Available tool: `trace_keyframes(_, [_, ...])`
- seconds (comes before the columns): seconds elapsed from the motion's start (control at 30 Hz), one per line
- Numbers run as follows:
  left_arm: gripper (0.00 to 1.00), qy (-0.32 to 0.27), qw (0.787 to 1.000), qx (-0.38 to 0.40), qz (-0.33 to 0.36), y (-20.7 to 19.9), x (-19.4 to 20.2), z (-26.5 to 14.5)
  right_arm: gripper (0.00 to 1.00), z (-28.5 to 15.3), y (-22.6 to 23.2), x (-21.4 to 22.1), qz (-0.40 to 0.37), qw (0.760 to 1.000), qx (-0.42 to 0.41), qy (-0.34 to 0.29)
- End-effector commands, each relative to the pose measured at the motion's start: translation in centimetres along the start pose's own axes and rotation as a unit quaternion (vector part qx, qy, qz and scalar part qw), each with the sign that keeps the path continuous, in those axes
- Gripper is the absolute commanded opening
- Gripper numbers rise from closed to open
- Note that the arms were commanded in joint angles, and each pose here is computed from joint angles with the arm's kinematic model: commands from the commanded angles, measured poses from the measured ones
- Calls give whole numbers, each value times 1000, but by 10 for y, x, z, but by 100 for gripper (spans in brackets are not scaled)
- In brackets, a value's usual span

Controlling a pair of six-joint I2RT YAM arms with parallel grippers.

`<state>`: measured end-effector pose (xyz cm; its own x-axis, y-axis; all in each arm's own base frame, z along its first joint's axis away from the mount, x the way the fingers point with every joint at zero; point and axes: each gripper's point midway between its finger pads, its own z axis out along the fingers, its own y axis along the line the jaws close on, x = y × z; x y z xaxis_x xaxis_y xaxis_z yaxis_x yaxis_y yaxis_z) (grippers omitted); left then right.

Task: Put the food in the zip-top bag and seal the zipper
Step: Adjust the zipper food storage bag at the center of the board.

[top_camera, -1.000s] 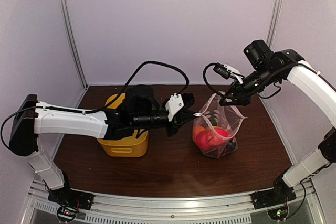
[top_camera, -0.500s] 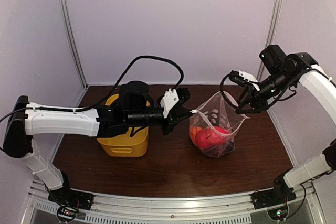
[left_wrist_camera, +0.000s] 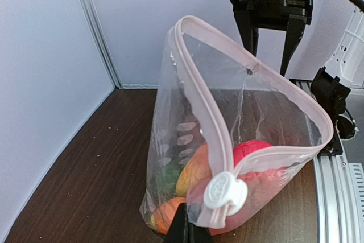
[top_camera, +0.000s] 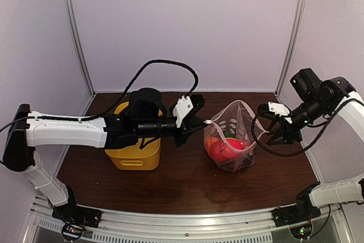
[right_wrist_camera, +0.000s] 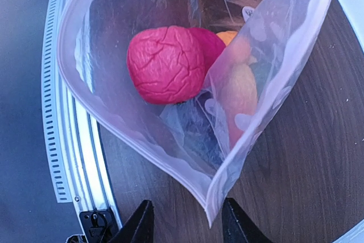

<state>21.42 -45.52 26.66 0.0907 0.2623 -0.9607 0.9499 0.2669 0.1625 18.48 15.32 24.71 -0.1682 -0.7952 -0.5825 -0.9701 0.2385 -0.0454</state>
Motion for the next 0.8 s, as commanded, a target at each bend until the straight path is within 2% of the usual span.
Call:
trace_keyframes(0.0, [0,-31,999,-17,-7,12,-25,-9,39,3,-5,3,4,1000,22,-7])
trace_keyframes(0.33, [0,-33,999,-16,-33,19,-21,-8,17,7,-14,-17,4,997,38,-69])
trace_keyframes(0.53, [0,-39,998,-7,-48,19,-22,-9,0,0,-20,-25,0,994,67,-92])
trace_keyframes(0.63, [0,-41,998,-4,-53,20,-23,-9,0,-2,-22,-27,3,991,80,-103])
trace_keyframes(0.73, [0,-42,998,0,-56,19,-22,-7,16,0,-23,-25,6,990,87,-107])
trace_keyframes(0.77, [0,-42,997,0,-57,19,-22,-7,18,2,-24,-24,7,991,87,-106])
